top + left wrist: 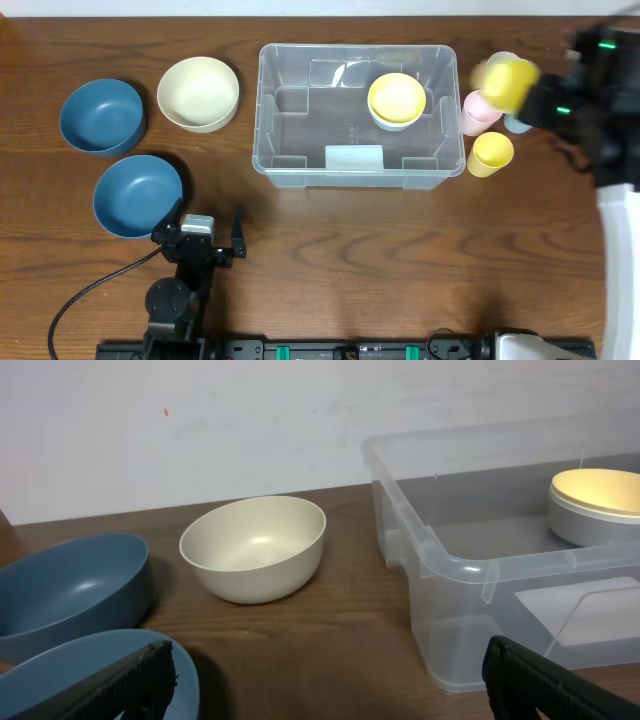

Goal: Pack container
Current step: 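Grasp the front yellow cup rim with the right gripper and lift, then lower the yellow cup into the container beside the bowls and release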

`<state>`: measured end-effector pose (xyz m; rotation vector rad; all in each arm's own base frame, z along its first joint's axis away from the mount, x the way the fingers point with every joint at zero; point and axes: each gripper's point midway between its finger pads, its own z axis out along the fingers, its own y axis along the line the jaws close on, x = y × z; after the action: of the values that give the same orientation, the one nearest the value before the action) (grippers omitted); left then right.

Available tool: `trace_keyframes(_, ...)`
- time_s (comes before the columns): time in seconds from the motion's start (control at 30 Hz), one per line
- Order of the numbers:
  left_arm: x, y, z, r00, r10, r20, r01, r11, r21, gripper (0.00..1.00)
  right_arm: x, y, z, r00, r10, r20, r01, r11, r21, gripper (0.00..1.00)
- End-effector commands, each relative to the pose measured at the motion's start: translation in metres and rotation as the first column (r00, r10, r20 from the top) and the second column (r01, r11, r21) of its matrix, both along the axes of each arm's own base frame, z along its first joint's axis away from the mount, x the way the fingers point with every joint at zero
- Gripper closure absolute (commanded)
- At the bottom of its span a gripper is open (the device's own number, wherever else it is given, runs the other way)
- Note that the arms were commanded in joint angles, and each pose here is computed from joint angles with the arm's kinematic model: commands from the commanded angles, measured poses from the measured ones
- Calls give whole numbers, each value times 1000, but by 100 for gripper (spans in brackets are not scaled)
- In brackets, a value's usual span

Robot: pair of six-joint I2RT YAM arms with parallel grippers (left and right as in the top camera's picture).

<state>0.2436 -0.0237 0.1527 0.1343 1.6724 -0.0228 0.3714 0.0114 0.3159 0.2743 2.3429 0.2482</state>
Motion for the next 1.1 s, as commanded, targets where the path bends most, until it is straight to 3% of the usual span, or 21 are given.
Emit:
trace_keyframes(0.0,-1,3,-16,999,15,-47,-14,1000,16,2,17,46,-14,996,90,-14,-91,995,-29,99)
trace_keyframes(0.3,-1,3,-16,999,15,-47,-15,1000,16,2,46,116,-98,960,199,-196,-212,976,-47,99)
trace_keyframes(0.6,-1,3,-16,999,15,-47,-15,1000,16,2,53,131,-183,900,194,-390,-233,971,-55,99)
trace_keyframes(1.07,-1,3,-16,999,15,-47,-15,1000,16,2,33,135,-228,826,174,-536,-245,968,-63,99)
